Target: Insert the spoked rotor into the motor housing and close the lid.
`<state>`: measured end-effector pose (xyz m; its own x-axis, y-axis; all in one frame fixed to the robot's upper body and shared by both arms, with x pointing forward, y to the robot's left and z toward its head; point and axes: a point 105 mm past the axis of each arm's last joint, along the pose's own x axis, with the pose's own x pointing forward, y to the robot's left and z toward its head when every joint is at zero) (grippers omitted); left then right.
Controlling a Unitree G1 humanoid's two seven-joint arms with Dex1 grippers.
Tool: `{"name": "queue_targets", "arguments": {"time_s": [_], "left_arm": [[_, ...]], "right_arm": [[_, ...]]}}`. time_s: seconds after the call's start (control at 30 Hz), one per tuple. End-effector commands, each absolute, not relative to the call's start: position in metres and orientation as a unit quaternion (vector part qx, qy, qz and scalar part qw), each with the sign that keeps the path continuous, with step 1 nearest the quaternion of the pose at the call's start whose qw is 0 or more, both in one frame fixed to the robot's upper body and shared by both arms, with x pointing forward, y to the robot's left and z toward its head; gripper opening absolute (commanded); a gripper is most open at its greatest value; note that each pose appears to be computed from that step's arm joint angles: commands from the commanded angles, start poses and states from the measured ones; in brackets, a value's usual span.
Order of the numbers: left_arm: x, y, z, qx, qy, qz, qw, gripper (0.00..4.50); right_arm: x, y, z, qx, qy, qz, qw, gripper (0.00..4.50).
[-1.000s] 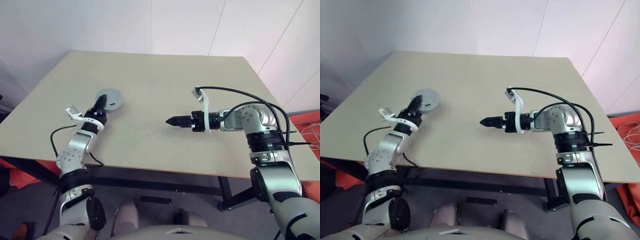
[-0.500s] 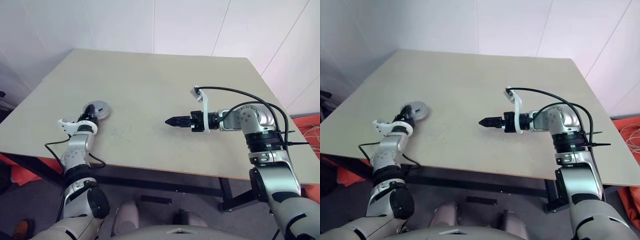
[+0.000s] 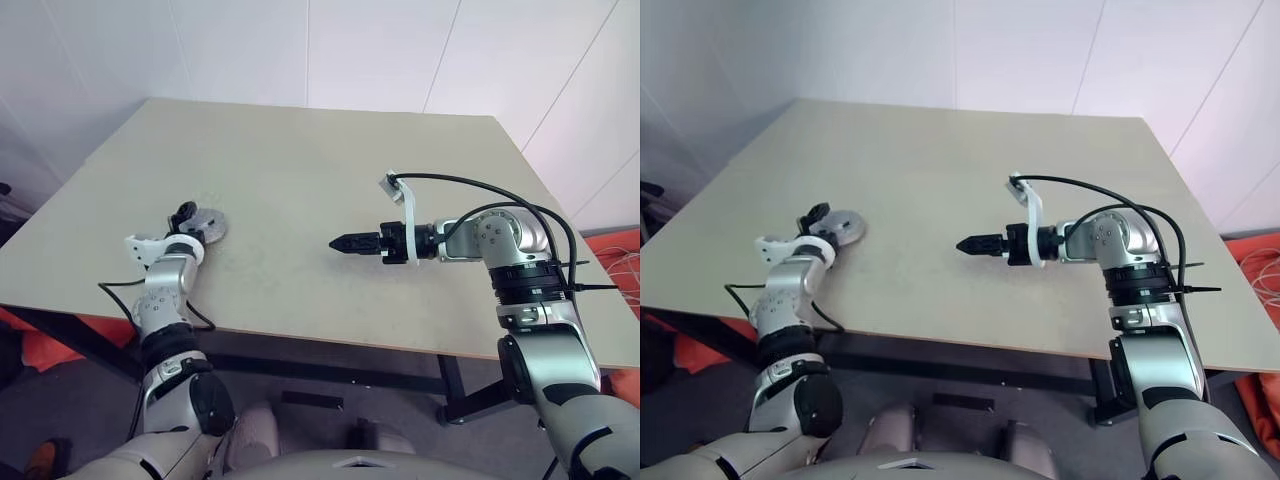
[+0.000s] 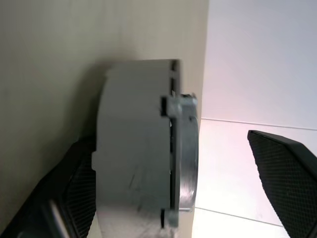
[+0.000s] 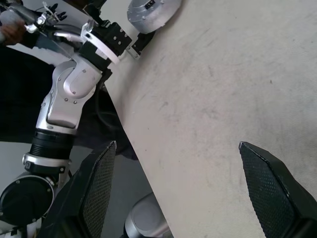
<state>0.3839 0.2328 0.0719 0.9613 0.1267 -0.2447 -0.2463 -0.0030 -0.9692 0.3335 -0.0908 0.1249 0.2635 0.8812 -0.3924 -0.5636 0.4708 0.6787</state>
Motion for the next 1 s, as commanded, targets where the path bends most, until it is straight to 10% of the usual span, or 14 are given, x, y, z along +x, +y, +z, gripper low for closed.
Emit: {"name": "queue_targets", "arguments": {"time_s": [0.03,0.47,0.73,1.0], "left_arm": [[0.381,0.229,0.092,-0.698,0.036,0.128,0.703,4.46],[0.329,0.188,0.075,-0.612,0.173,0.188,0.749,4.46],[0.340,0.147,0.123,-0.243,0.149,-0.106,0.953,4.46],[0.349,0.165,0.116,0.045,0.054,-0.265,0.962,4.46]], "right_arm": [[0.334,-0.089,0.138,0.197,0.357,0.483,0.775,4.50],[0.336,-0.093,0.135,0.186,0.357,0.476,0.782,4.50],[0.349,-0.113,0.136,0.102,0.246,0.477,0.838,4.50],[0.360,-0.138,0.121,-0.011,0.139,0.466,0.874,4.50]]}}
